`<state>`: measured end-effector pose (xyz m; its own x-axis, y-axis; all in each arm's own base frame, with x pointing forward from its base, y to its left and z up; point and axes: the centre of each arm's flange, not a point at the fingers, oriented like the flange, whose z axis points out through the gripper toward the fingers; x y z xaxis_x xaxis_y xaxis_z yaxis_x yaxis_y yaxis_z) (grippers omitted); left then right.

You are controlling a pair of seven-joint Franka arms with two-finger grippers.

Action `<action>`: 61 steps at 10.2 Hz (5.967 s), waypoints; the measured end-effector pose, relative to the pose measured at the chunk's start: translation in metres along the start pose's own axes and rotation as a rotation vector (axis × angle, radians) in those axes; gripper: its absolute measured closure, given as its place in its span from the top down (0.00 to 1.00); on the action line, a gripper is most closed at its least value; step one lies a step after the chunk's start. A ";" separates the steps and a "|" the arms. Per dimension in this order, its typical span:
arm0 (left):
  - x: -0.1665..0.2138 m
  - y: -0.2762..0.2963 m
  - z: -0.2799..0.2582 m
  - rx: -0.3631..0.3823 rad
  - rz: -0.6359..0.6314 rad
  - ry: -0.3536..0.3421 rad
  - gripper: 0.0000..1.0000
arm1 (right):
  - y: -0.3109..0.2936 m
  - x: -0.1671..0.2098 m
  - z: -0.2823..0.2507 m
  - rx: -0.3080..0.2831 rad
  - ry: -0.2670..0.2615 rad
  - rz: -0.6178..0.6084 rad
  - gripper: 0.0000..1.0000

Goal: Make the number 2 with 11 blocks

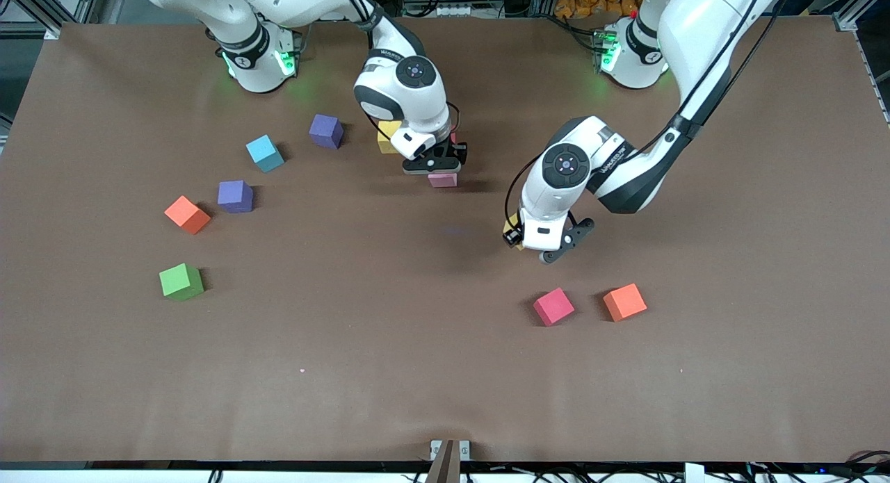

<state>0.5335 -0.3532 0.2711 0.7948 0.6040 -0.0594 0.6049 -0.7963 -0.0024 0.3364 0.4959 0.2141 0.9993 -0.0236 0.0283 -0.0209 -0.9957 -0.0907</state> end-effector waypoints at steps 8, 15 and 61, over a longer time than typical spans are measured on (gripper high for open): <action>-0.003 0.001 0.004 0.004 0.068 -0.008 0.59 | -0.010 -0.020 0.002 -0.053 -0.018 -0.001 0.56; -0.005 0.009 0.006 -0.007 0.111 -0.019 0.59 | -0.009 -0.024 0.007 -0.070 -0.007 0.007 0.64; -0.139 0.085 0.012 0.000 0.460 0.060 1.00 | 0.579 0.289 -0.035 -0.120 -0.015 -0.469 1.00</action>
<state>0.4735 -0.5056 0.2672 0.9820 0.1886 0.0036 0.1886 -0.9820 0.0108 0.6123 -0.0901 0.2042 0.9022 0.4306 0.0240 0.4294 -0.9021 0.0436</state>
